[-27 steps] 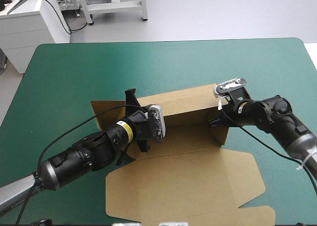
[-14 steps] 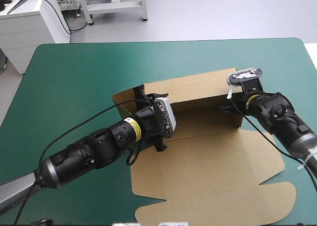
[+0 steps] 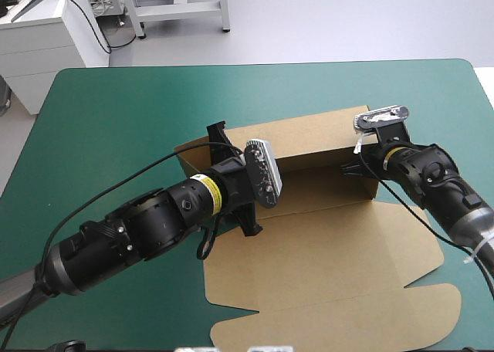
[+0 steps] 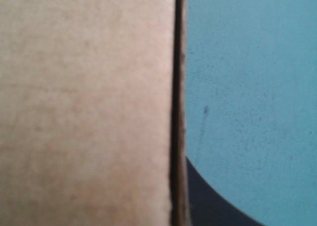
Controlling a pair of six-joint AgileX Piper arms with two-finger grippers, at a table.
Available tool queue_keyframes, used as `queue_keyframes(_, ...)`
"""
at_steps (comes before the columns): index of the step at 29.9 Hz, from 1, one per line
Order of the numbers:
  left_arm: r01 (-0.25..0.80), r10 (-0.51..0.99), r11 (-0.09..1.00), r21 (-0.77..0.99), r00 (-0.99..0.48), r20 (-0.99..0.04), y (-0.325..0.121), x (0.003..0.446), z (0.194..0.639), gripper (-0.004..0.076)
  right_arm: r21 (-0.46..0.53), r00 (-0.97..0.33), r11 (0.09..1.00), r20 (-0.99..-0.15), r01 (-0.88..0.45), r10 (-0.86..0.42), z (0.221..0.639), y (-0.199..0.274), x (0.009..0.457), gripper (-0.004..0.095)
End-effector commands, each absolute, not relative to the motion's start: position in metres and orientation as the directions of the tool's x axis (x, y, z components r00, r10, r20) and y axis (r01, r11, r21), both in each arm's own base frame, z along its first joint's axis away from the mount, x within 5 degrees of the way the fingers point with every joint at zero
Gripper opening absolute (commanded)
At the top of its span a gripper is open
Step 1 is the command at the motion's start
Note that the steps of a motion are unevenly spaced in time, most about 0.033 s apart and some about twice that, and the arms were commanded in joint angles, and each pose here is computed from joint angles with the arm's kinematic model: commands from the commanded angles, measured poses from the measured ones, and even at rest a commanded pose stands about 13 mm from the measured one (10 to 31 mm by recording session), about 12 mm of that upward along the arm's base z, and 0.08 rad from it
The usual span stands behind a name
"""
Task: Fold the box
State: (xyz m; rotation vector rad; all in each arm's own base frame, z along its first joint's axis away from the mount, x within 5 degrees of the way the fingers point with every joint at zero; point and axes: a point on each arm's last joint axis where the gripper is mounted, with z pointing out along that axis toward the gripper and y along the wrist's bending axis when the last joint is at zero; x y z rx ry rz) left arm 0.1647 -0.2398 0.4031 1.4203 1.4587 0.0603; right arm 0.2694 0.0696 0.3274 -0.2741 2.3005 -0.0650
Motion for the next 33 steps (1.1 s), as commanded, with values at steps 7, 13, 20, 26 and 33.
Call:
queue_keyframes(7,0.781,0.752,0.295,0.551,0.166,-0.638,-0.206,0.170,0.467,0.0020,-0.098,-0.570,0.981,-0.802,-0.167,-0.178,0.351,0.070,0.269,-0.0019)
queue_keyframes(13,0.720,0.725,0.476,0.504,0.004,-0.689,-0.160,0.196,0.494,0.0018,-0.097,-0.582,0.982,-0.794,-0.164,-0.175,0.350,0.069,0.268,-0.0019)
queue_keyframes(20,0.554,0.607,0.735,0.392,-0.279,-0.744,-0.098,0.224,0.497,0.0013,-0.098,-0.601,0.982,-0.780,-0.159,-0.175,0.348,0.068,0.267,-0.0019)
queue_keyframes(26,0.402,0.446,0.880,0.254,-0.514,-0.732,-0.049,0.229,0.485,0.0009,-0.065,-0.613,0.986,-0.776,-0.156,-0.148,0.348,0.070,0.267,-0.0019)
queue_keyframes(33,0.332,0.339,0.928,0.172,-0.557,-0.758,-0.028,0.217,0.460,0.0006,-0.055,-0.614,0.986,-0.777,-0.155,-0.139,0.348,0.070,0.266,-0.0019)
